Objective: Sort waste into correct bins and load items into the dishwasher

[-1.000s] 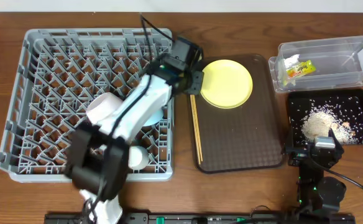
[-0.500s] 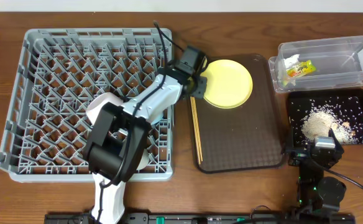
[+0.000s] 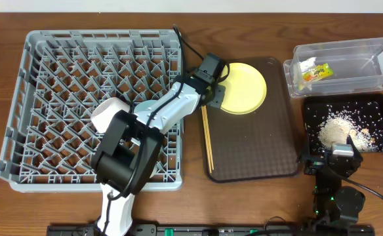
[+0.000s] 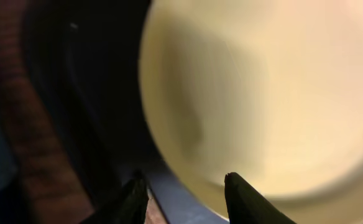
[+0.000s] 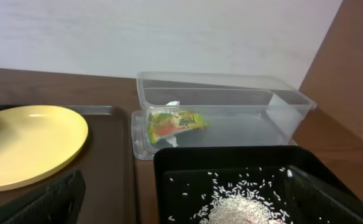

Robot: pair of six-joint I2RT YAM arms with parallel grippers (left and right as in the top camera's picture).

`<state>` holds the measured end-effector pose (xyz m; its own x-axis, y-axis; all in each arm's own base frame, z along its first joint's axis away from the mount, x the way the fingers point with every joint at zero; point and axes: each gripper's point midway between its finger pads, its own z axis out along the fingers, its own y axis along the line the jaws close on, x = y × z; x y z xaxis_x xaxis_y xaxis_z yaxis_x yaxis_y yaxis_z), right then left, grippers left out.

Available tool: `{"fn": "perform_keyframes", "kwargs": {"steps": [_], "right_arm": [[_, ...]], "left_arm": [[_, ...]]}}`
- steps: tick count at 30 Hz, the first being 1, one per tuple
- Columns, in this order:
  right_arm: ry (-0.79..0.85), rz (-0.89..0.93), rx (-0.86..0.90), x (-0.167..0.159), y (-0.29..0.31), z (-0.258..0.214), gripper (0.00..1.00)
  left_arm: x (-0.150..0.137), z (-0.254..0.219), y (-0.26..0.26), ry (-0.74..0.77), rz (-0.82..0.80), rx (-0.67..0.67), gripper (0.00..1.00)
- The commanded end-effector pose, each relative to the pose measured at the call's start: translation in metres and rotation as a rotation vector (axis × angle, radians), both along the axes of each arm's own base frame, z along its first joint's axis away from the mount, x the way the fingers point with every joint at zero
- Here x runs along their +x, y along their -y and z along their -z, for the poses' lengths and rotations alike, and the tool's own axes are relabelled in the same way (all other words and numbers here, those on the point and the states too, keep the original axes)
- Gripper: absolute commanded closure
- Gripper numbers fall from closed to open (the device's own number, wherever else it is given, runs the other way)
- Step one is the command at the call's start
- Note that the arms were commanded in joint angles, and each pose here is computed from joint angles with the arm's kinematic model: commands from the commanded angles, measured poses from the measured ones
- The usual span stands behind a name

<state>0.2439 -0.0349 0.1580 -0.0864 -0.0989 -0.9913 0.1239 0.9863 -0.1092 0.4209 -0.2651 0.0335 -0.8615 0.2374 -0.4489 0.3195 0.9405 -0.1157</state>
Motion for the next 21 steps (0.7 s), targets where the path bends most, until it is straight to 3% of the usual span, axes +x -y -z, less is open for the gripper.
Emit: {"fn": "perform_keyframes", "kwargs": {"steps": [1,6,14,21], "right_arm": [[0.004,0.013,0.010,-0.001,0.003,0.000,0.01],[0.004,0.013,0.010,-0.001,0.003,0.000,0.01],[0.004,0.013,0.010,-0.001,0.003,0.000,0.01],[0.004,0.013,0.009,-0.001,0.003,0.000,0.01]], "left_arm": [[0.009,0.020,-0.011,0.008,-0.047,0.057,0.58],[0.012,0.023,-0.002,0.028,-0.034,0.036,0.62],[0.007,0.022,0.012,0.036,-0.006,0.029,0.94],[0.000,0.011,0.015,0.025,0.011,0.014,0.94]]}}
